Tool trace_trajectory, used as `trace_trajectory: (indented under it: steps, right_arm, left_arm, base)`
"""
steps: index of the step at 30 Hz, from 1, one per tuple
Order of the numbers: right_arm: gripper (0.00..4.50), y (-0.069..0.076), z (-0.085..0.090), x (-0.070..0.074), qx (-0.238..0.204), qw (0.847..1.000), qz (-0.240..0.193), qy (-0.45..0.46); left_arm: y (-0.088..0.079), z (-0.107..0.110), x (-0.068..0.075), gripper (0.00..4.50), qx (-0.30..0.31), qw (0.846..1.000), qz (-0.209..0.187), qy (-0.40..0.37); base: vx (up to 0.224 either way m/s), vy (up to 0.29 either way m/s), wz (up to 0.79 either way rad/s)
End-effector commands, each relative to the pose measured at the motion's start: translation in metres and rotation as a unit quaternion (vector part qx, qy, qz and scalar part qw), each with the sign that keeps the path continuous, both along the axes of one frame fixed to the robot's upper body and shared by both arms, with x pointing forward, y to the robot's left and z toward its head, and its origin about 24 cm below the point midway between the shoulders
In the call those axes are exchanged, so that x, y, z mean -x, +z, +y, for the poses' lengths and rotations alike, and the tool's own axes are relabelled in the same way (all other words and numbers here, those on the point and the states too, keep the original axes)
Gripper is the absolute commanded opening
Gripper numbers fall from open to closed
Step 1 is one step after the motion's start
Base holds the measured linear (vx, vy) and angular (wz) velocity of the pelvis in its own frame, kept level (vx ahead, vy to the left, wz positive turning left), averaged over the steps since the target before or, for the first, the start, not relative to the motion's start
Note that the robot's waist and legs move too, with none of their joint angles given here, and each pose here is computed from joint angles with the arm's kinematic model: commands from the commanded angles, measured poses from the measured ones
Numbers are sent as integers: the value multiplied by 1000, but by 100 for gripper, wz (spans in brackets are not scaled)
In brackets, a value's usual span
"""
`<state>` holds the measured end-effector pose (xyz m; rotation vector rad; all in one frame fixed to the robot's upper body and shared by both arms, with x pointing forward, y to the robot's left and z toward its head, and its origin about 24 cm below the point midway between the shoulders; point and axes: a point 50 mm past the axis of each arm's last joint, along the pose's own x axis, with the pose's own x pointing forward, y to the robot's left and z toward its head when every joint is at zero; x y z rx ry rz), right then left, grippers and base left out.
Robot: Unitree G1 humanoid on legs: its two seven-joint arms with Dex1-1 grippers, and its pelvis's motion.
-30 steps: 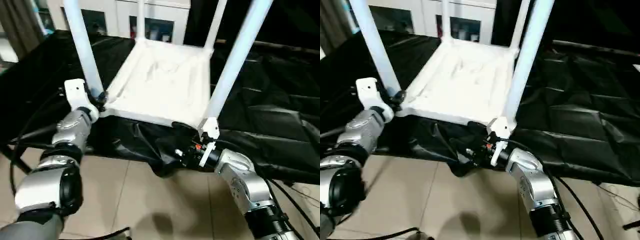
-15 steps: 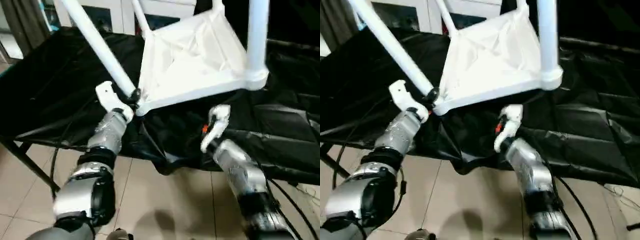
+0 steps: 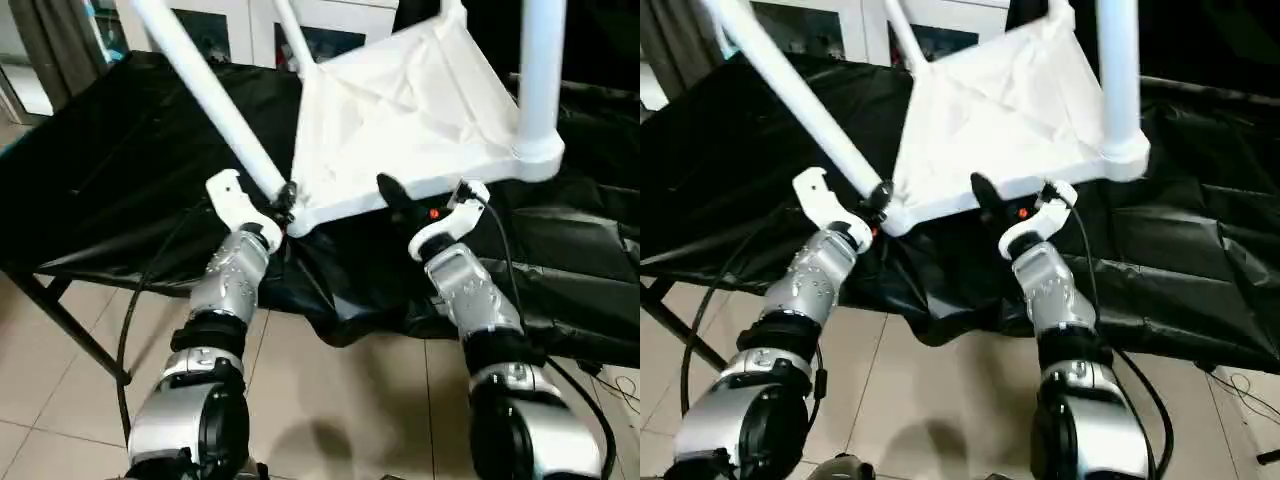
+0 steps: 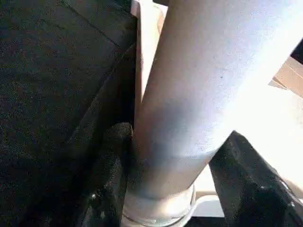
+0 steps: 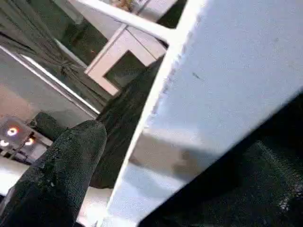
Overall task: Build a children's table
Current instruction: Flip table
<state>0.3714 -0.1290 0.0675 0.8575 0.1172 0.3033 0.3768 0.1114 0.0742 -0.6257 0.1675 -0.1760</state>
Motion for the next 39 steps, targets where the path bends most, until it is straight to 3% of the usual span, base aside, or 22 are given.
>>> trace_trajectory:
  steps: [1, 8, 11, 20, 23, 27, 28, 32, 33, 39]
  right_arm:
    - [450, 10, -9, -9, -17, 999, -1, -28]
    - [450, 27, -13, -25, -57, 997, 6, -53]
    - [413, 31, -14, -27, -74, 996, 4, -55]
    - [344, 26, -5, -28, -41, 999, 20, -22]
    - [302, 26, -8, -28, -46, 998, 23, -31]
    - [287, 27, -11, -29, -41, 998, 20, -37]
    - [263, 28, -13, -30, -39, 998, 18, -40]
    - [249, 32, -19, -31, -40, 998, 13, -54]
    - [228, 32, -20, -32, -41, 998, 12, -55]
    - [214, 36, -24, -33, -27, 997, 3, -67]
  left_arm:
    - [18, -11, -1, 224, 47, 998, -34, -11]
    - [18, -14, 5, 224, 37, 998, -35, -28]
    - [18, -15, 6, 224, 36, 998, -36, -32]
    - [20, -14, 9, 224, 29, 998, -37, -42]
    - [20, -15, 10, 224, 24, 998, -41, -51]
    - [20, -15, 11, 224, 19, 997, -40, -57]
    - [19, -16, 11, 224, 18, 997, -38, -59]
    - [19, -16, 11, 224, 17, 997, -35, -63]
    - [19, -16, 11, 224, 17, 997, -35, -64]
    - [16, -14, 10, 224, 6, 998, -22, -52]
  base:
    - [0, 0, 0]
    - [0, 0, 0]
    - [0, 0, 0]
    - [0, 0, 0]
    - [0, 0, 0]
    - [0, 0, 0]
    - [0, 0, 0]
    - [0, 0, 0]
    - [0, 0, 0]
    - [0, 0, 0]
